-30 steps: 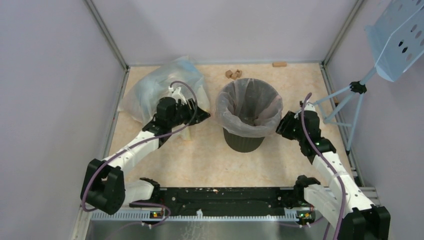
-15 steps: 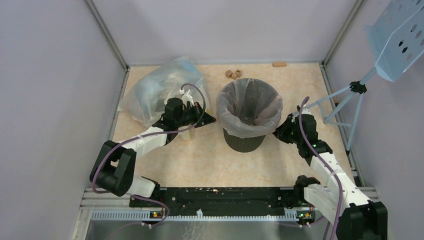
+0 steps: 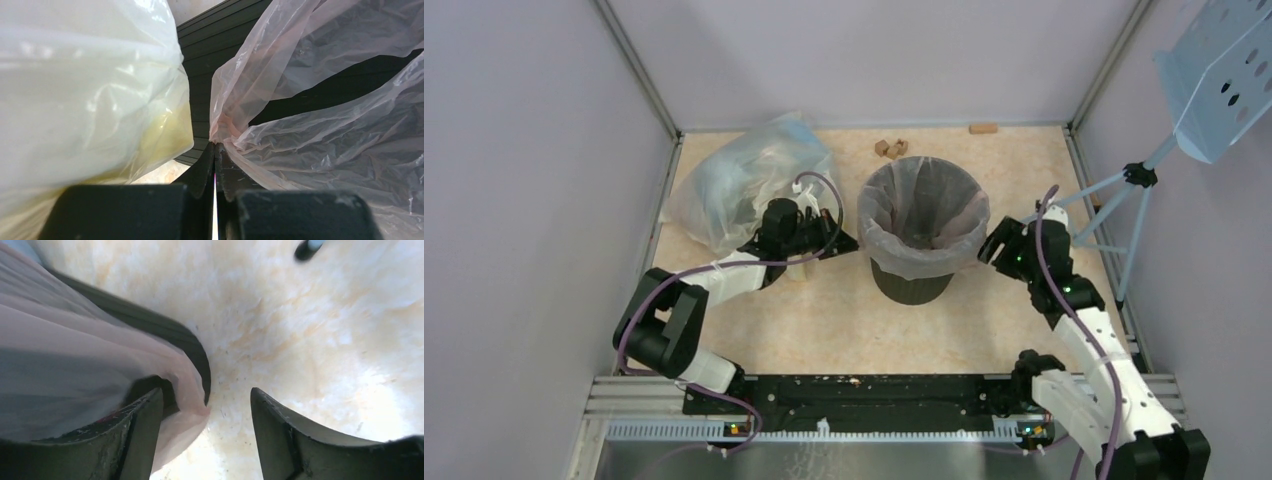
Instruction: Put the trash bags into the trash bin
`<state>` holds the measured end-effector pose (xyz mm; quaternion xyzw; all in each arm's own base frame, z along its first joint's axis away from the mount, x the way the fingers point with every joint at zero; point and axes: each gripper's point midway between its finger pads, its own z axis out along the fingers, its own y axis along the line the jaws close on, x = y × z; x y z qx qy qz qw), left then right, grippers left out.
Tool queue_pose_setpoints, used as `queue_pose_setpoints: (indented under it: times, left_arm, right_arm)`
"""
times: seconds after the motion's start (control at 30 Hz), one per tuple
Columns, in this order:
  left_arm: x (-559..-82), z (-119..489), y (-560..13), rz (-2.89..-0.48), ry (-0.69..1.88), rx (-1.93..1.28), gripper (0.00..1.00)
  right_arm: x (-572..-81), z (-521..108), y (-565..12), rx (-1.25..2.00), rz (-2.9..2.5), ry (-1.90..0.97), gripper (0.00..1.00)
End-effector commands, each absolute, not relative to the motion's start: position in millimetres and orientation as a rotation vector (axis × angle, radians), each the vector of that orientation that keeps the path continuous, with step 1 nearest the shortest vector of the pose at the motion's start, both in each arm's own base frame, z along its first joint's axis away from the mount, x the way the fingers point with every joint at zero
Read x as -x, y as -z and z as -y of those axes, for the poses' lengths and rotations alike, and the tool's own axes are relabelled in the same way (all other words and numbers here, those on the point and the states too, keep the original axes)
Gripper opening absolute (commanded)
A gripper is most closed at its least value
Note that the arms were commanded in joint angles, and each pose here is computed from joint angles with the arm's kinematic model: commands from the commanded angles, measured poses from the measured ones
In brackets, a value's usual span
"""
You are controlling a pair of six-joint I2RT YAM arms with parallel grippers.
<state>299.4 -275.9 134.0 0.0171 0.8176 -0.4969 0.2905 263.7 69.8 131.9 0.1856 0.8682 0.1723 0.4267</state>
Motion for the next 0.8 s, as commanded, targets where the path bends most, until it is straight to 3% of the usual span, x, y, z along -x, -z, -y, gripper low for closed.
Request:
queue_pose_setpoints:
  times: [0.0,0.07,0.17,0.23,0.37,0.57,0.77]
  left_arm:
    - [-305.0,277.0,-148.5,-2.110,1.310,-0.087,0.03]
    - [-304.7,277.4,-150.2,-2.106,1.313,-0.091,0.03]
    - [-303.1,277.7,-148.7,-2.110,1.317,-0.099,0.02]
    - [-302.6,277.6,-147.3,-2.114,1.316,-0.105,0.01]
    - [-302.5,278.7,-146.4,-2.115,1.319,-0.117,0.00]
    - [-304.1,278.7,-145.9,-2.114,1.295,-0.128,0.00]
    - [-304.6,279.3,-133.6,-2.143,1.269,-0.131,0.00]
  right_arm:
    - [-268.7,-28.2,-204.2,-0.494,-2.023,-0.199,0.66]
    - [-266.9,-19.5,-231.2,-0.468,-1.982,-0.147,0.66]
    - [-267.8,-26.2,-278.8,-0.341,-1.910,-0.178,0.53]
    - [-270.8,-45.3,-304.5,-0.227,-1.903,-0.268,0.38]
    - [-279.8,-94.7,-338.9,0.004,-1.963,-0.460,0.00]
    - [-284.2,-180.6,-314.4,0.388,-2.127,-0.443,0.00]
    - [-284.3,-213.8,-254.0,0.581,-2.293,-0.411,0.00]
